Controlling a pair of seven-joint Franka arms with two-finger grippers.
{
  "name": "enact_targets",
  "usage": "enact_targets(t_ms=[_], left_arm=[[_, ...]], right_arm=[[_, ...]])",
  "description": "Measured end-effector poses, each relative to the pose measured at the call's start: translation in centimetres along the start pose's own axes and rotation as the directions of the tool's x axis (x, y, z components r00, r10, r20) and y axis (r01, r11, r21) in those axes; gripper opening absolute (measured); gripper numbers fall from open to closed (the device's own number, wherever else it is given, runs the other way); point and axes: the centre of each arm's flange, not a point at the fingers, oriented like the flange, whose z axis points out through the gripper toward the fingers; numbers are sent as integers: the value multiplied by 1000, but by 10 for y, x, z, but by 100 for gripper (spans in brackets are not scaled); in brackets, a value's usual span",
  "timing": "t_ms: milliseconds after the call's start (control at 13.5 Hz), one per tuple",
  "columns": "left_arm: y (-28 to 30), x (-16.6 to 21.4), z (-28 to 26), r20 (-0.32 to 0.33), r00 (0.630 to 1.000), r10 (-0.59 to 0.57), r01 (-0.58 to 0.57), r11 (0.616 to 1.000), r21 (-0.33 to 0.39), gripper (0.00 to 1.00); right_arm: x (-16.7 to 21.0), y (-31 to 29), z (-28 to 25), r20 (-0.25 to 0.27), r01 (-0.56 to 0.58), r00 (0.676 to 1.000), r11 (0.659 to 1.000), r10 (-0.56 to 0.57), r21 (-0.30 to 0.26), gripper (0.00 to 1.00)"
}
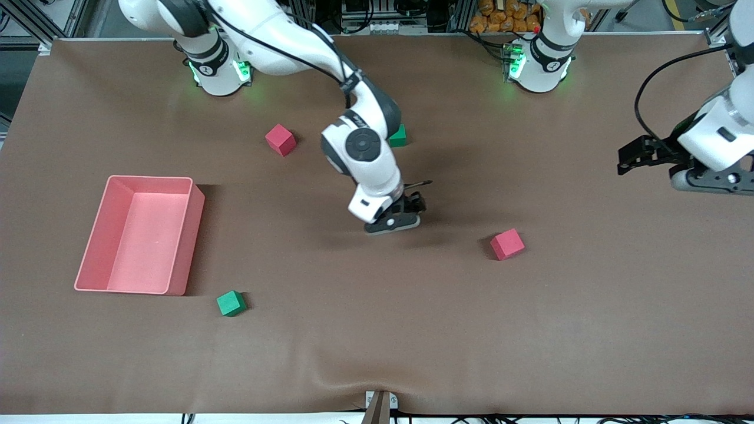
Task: Place and upright button with both arms
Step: 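Release the button on the table while the left gripper reaches toward it, then lower the left gripper onto the button while the right gripper withdraws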
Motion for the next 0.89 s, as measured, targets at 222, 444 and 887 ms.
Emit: enact_targets(t_ms=[222,444,887], left_arm=[[19,10,23,40,999,34,-34,999,-2,100],[49,19,47,81,993,83,-82,997,-12,100],[177,38,137,203,976,79,-82,997,11,100]], right_arm=[[44,80,-72,10,43,999,998,-42,-54,100],[50,162,-127,1,79,997,991,-79,-107,100],[34,297,-252,69,61,996,989,-53,-132,100]])
